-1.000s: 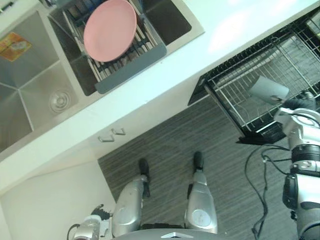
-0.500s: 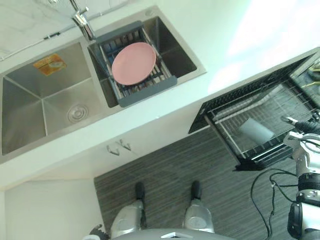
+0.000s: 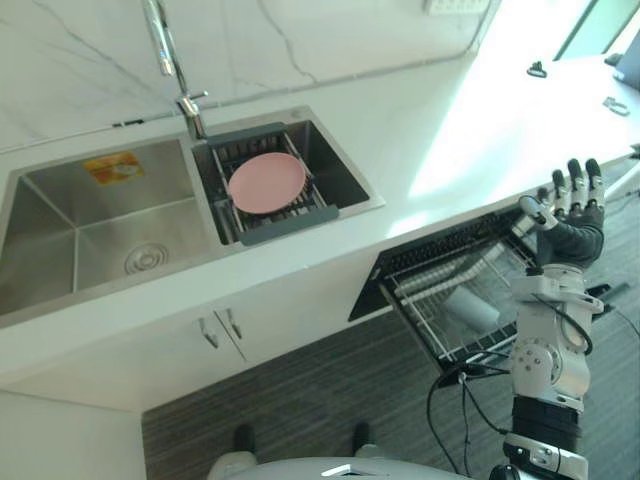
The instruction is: Walk over to the sink, pick up the cup, carry it to the dishwasher, place the cup inside the dishwasher, then close the dishwasher door
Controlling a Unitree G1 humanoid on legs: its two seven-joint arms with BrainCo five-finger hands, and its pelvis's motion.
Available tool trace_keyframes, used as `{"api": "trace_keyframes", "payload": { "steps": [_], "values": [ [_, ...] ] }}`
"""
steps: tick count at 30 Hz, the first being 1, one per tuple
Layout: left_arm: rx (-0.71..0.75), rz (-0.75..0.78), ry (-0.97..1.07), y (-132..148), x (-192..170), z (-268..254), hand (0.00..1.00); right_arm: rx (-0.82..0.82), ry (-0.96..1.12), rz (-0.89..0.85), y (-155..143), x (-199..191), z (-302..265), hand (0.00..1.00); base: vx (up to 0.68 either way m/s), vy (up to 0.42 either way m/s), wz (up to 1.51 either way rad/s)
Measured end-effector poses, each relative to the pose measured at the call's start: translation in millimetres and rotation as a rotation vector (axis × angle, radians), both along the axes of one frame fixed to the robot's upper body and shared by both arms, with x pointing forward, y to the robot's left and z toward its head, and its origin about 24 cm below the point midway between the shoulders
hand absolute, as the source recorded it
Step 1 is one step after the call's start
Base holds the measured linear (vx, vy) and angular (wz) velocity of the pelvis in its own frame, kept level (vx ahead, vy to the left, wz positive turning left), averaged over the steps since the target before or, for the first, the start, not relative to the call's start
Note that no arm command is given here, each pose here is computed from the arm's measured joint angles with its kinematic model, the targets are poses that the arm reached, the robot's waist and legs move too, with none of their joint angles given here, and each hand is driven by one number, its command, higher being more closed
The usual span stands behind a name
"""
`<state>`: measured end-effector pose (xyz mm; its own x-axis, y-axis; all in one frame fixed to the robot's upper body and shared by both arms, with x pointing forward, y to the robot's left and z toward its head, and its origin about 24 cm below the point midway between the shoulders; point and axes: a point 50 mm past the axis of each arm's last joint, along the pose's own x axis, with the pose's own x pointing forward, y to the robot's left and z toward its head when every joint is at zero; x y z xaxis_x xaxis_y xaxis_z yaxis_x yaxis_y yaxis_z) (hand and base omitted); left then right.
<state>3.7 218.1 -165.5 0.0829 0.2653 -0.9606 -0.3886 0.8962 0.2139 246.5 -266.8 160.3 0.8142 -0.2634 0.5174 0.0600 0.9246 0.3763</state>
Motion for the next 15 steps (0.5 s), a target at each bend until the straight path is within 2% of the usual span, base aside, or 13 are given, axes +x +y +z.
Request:
{"api": "trace_keyframes", "payload": {
  "steps": [1,6,12,13,15],
  "values": [
    [-0.004,0.030,-0.005,-1.1,-0.4,-0.2,0.00,-0.004,-0.014,0.081,14.6,3.3,0.7,0.00,-0.02,-0.012,0.16],
    [0.011,0.090,-0.037,-0.7,-2.3,0.4,0.00,-0.045,0.029,0.161,41.0,10.3,-8.7,0.00,-0.06,-0.024,0.59],
    [0.013,0.095,-0.050,-1.5,-4.7,-0.2,0.00,-0.061,0.182,-0.025,31.6,16.6,-24.5,0.00,-0.02,0.016,0.84],
    [0.036,0.051,-0.090,5.2,2.9,1.7,0.00,0.063,0.375,0.095,37.6,22.9,-69.6,0.00,0.00,0.017,0.17],
    [0.037,0.051,-0.090,5.2,2.9,1.7,0.00,0.063,0.375,0.095,37.6,23.0,-69.6,0.00,0.00,0.000,0.00]
  ]
}}
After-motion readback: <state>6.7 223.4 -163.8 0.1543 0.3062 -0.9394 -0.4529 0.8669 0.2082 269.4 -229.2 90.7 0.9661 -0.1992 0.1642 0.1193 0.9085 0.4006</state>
